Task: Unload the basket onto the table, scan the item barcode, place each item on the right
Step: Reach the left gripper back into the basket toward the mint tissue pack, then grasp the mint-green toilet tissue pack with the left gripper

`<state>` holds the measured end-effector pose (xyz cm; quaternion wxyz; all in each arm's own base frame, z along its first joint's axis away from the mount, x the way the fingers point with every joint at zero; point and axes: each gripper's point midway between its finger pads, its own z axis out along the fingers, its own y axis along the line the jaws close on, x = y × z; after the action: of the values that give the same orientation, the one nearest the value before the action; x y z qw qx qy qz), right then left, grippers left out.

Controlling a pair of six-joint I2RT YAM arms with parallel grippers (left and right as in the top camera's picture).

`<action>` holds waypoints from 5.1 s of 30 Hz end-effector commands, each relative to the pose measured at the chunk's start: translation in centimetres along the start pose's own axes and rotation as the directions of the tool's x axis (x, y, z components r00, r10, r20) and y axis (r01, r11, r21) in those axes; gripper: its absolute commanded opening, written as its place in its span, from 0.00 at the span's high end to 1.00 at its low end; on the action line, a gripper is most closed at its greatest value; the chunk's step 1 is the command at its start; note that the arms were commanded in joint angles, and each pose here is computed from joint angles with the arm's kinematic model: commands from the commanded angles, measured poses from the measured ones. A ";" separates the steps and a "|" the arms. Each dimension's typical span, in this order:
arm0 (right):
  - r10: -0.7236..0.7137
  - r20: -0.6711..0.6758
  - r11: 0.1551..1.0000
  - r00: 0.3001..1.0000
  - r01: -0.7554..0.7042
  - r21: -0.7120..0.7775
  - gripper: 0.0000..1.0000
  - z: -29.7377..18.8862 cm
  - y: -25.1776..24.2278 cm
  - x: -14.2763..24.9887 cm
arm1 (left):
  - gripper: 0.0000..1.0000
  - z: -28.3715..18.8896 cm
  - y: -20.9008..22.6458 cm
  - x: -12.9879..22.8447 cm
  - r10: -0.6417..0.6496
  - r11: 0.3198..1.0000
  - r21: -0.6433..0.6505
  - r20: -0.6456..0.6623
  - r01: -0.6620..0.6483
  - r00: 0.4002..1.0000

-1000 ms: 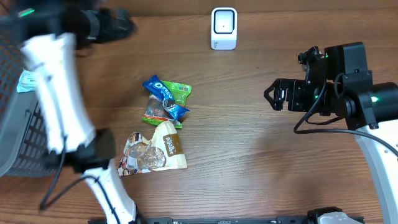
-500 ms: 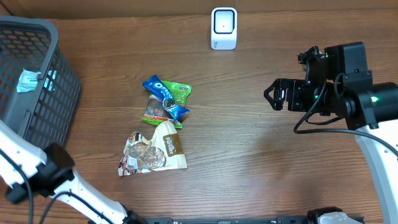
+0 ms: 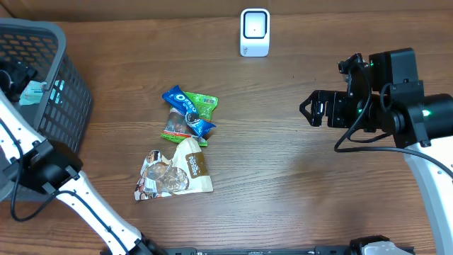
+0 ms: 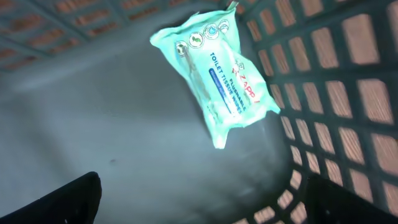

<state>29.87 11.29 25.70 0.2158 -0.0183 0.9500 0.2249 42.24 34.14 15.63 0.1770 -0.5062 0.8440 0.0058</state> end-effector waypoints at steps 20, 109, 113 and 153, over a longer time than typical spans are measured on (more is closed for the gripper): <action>-0.011 0.016 1.000 1.000 0.012 -0.015 0.00 -0.6 0.6 -0.4 | 0.02 9.7 -0.5 2.1 -0.149 0.987 -0.076 -0.088 0.142 0.985; -0.041 0.020 0.999 0.999 0.041 -0.035 0.00 -0.6 1.0 -0.5 | 0.02 -0.9 1.4 -2.0 -0.068 0.998 0.021 0.166 0.065 0.984; -0.038 0.011 0.998 0.999 0.038 -0.042 0.00 -0.6 1.1 -0.3 | 0.02 3.5 0.8 -1.6 -0.063 0.998 0.010 0.127 0.063 0.990; -0.032 -0.008 0.998 0.999 0.032 -0.055 0.00 -0.6 1.3 0.2 | 0.96 5.7 -0.7 0.7 -0.058 0.995 -0.074 0.068 0.063 0.996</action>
<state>29.05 11.86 25.63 0.2006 -0.0334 0.9491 0.2406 43.66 34.10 4.56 0.1363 -0.5362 0.8310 0.0576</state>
